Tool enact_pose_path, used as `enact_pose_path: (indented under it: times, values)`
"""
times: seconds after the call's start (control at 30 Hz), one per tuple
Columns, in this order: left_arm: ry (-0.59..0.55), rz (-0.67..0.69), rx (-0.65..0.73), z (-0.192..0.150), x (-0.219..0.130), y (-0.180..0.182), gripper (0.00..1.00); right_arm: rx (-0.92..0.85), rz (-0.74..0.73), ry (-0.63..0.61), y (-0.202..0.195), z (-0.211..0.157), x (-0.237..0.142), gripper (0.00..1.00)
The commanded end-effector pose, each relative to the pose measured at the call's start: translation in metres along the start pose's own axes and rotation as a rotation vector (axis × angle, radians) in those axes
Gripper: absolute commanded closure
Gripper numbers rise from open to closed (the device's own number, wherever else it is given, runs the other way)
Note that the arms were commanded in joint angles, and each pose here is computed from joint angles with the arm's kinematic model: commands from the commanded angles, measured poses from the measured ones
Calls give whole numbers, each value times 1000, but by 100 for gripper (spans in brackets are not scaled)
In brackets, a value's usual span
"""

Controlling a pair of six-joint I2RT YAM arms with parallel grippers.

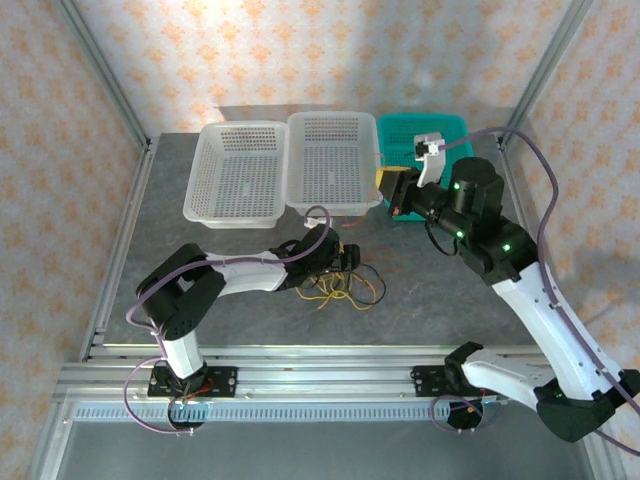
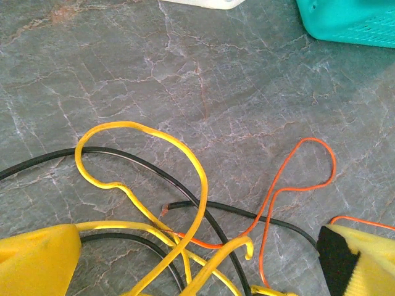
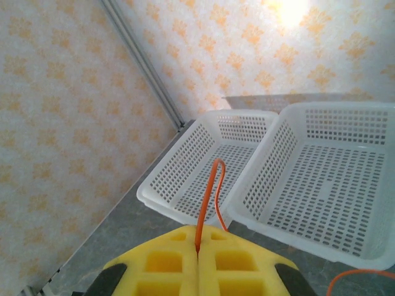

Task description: Untangle the cables

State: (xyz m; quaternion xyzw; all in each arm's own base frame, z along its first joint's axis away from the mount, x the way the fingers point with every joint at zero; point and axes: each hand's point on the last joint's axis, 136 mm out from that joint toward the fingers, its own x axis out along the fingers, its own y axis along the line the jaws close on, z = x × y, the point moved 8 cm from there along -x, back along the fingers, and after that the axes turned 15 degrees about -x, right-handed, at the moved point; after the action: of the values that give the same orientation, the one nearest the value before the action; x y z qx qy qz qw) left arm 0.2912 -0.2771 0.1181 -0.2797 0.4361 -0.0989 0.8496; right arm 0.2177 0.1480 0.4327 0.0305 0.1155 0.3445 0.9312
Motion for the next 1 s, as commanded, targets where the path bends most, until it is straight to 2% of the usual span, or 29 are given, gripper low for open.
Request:
enact_pose_path:
  times: [0.0, 0.2, 0.5, 0.67, 0.97]
  values:
    - [-10, 10, 5, -4, 2, 2, 1, -21, -63, -57, -1, 14, -16, 100]
    - [-49, -40, 0, 8, -17, -15, 1, -4, -94, -64, -4, 12, -14, 100]
    - [-187, -122, -11, 41, -72, -42, 1, 34, -213, -53, -17, 11, -4, 100]
    - [-279, -124, -47, 52, -101, -35, 1, 74, -288, -32, -26, 7, 6, 100]
    - [-349, -121, -159, 76, -124, 0, 1, 102, -334, 23, -37, -4, 41, 100]
